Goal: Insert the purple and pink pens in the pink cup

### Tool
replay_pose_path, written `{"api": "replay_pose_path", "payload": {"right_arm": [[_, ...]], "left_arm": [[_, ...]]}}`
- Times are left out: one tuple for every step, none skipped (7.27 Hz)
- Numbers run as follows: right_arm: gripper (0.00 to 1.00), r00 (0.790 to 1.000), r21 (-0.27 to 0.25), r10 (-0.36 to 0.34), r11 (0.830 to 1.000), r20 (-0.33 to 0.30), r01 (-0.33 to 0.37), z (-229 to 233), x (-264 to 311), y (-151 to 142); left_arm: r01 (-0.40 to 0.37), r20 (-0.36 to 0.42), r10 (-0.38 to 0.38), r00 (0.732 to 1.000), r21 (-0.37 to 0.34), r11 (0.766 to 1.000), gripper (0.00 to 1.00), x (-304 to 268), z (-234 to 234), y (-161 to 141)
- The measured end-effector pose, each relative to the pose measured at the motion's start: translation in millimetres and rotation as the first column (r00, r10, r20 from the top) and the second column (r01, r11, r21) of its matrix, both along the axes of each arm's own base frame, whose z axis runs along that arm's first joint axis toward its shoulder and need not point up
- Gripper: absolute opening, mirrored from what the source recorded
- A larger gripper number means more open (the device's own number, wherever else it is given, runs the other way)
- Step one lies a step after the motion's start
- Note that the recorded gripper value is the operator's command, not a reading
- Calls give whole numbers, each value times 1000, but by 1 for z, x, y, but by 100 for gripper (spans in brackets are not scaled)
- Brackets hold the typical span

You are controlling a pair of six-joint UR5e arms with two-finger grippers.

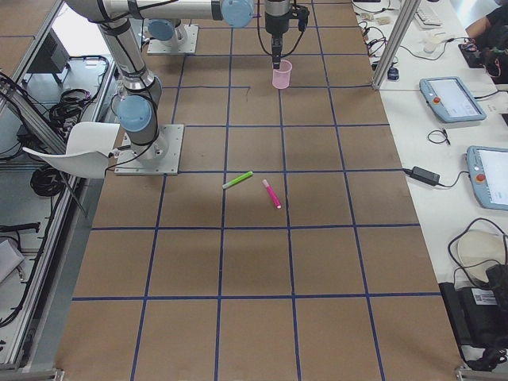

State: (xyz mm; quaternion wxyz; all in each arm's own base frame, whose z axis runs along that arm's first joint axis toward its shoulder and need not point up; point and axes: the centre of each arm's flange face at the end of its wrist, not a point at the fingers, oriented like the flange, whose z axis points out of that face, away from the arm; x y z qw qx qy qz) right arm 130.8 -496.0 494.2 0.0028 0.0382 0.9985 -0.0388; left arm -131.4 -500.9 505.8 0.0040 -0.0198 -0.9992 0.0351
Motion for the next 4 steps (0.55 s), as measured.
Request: {"api": "replay_pose_path", "payload": {"right_arm": [[100,1000,0,0,1000,0,0,0,0,0],[100,1000,0,0,1000,0,0,0,0,0],[100,1000,-1,0,1000,1,0,0,0,0],[100,1000,-1,0,1000,0,0,0,0,0]], "left_arm": [[-1,1,1,1000,4,1000,100,-1,-1,0],[-2,1,2,1000,7,1000,100,0,-3,-1],[-11,6,11,1000,27,1000,100,7,-9,-2],[-48,10,47,999,71,996,100,30,-22,-5]]}}
